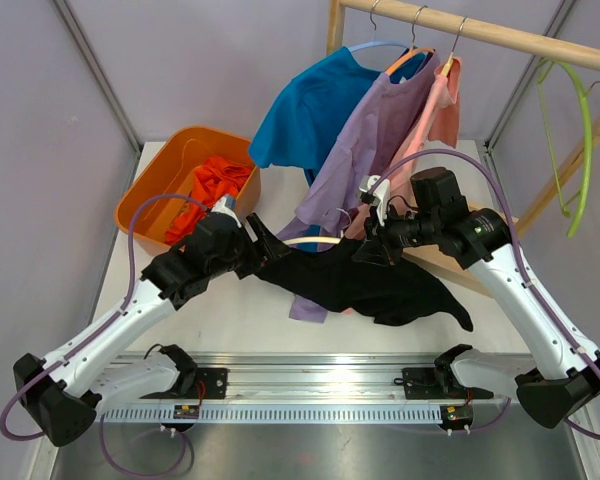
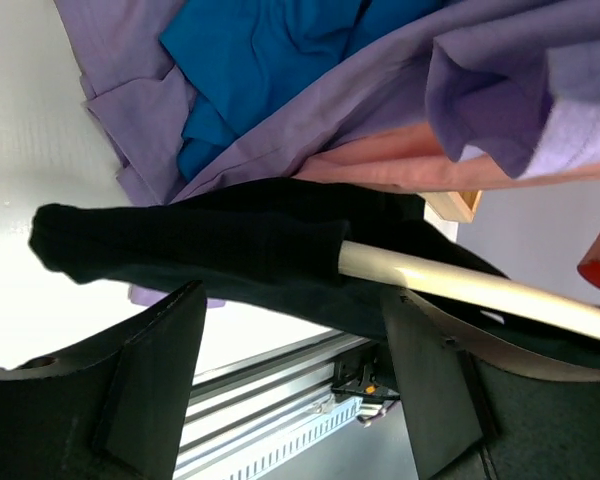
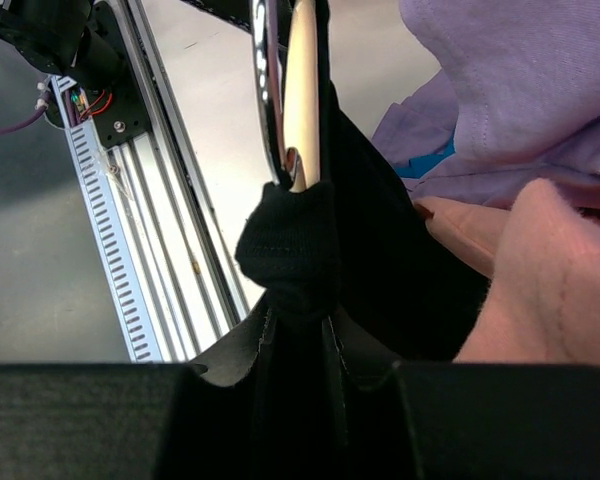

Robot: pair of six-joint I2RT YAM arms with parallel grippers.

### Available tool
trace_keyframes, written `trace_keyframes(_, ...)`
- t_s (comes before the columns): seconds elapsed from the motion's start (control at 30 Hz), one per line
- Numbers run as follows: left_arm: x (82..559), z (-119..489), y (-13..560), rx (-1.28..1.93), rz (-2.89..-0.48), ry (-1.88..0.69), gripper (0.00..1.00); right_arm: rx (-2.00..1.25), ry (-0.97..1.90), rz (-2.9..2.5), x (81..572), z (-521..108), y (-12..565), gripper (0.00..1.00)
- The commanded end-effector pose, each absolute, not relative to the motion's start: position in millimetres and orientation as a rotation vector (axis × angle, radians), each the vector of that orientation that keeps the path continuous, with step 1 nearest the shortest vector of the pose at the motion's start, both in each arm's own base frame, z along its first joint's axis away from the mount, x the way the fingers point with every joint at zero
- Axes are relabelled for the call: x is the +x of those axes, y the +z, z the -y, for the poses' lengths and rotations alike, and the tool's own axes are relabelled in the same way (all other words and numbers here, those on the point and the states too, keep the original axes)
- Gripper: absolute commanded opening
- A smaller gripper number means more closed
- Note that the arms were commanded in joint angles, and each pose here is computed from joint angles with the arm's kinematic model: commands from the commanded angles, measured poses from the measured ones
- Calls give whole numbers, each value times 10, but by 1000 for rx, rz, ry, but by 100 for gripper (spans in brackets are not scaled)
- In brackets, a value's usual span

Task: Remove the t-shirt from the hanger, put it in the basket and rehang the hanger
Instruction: Pass the hanger from the left arm to the right, then remove the tshirt from the hanger

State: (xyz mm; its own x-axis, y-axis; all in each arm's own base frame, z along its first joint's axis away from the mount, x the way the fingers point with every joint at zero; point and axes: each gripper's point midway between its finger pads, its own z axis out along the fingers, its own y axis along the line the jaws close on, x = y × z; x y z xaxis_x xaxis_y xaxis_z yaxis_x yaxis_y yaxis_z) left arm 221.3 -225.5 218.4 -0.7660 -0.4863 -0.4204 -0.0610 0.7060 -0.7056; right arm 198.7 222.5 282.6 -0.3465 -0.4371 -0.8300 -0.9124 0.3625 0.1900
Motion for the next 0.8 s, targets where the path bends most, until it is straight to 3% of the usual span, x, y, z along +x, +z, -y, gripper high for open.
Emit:
trace_keyframes(0.0,2412,2353,2406,-470,-2205,-983,73,-1151,883,-1829,2014,-2261,3048,0)
trace_keyframes(0.07,2442,2364,2334,-479,-2212,-968,70,-1150,884,-1827,2006,-2255,3050,0)
trace_keyframes(0.1,2464,2345,2278,-492,-2214,-948,61,-1154,891,-1824,1986,-2258,3054,0)
trace_keyframes(0.2,2499,2314,2206,-511,-2210,-918,51,-1157,896,-1811,1954,-2245,3075,0)
trace_keyframes(0.23,2502,2306,2181,-514,-2209,-912,34,-1157,894,-1812,1949,-2237,3069,0)
trace_keyframes(0.33,2513,2254,2182,-507,-2196,-883,15,-1158,884,-1812,1932,-2211,3058,0)
trace_keyframes(0.57,2489,2048,2226,-438,-2154,-781,0,-1193,826,-1786,1913,-2127,3076,0)
trace_keyframes(0.77,2386,1743,2119,-448,-2159,-649,0,-1242,702,-1765,1937,-1974,3097,0)
